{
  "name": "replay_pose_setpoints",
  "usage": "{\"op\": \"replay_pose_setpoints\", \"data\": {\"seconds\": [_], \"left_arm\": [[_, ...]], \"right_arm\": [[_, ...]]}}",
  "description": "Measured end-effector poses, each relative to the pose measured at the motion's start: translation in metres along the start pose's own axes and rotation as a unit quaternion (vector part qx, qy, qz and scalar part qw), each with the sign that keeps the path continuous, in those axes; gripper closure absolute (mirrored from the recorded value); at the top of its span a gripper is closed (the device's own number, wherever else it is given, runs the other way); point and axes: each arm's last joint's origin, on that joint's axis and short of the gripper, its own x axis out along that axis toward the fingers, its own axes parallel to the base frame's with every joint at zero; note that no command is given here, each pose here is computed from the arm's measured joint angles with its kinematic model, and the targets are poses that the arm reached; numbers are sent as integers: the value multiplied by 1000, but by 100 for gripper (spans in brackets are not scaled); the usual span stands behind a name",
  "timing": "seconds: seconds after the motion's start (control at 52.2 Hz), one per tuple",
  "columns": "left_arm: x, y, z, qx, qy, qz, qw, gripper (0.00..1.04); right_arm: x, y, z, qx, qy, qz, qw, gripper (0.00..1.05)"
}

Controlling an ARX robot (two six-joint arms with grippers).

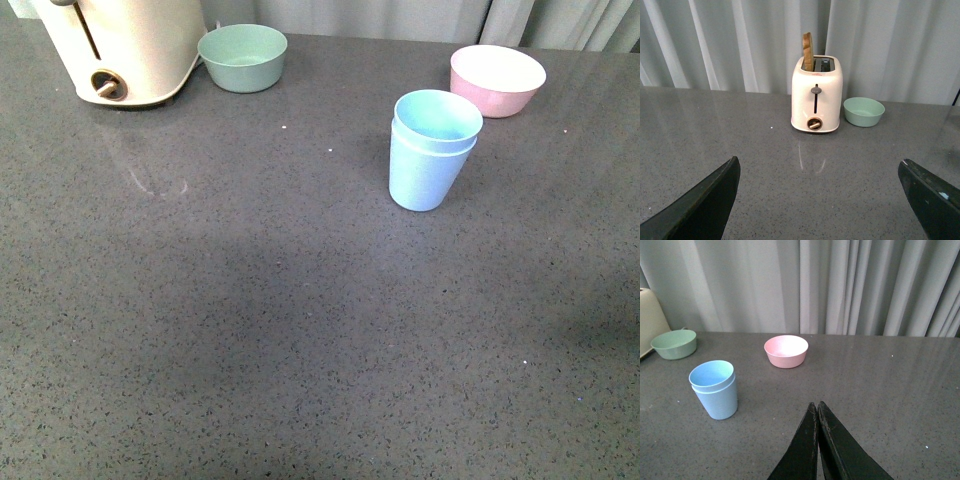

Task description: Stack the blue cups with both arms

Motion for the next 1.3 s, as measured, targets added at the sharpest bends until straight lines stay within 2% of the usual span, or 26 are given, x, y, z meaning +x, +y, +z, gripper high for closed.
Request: {"op": "replay_pose_setpoints", "data": {"seconds": [0.46, 0.555, 1.302], "left_arm": [[0, 0, 0, 0, 0, 0, 1000, 9], [0, 0, 0, 0, 0, 0, 1000, 9], [0, 0, 0, 0, 0, 0, 1000, 9]], "right_arm": [[0, 0, 0, 0, 0, 0, 1000, 26], [0, 0, 0, 0, 0, 0, 1000, 7], [0, 0, 0, 0, 0, 0, 1000, 9]]}}
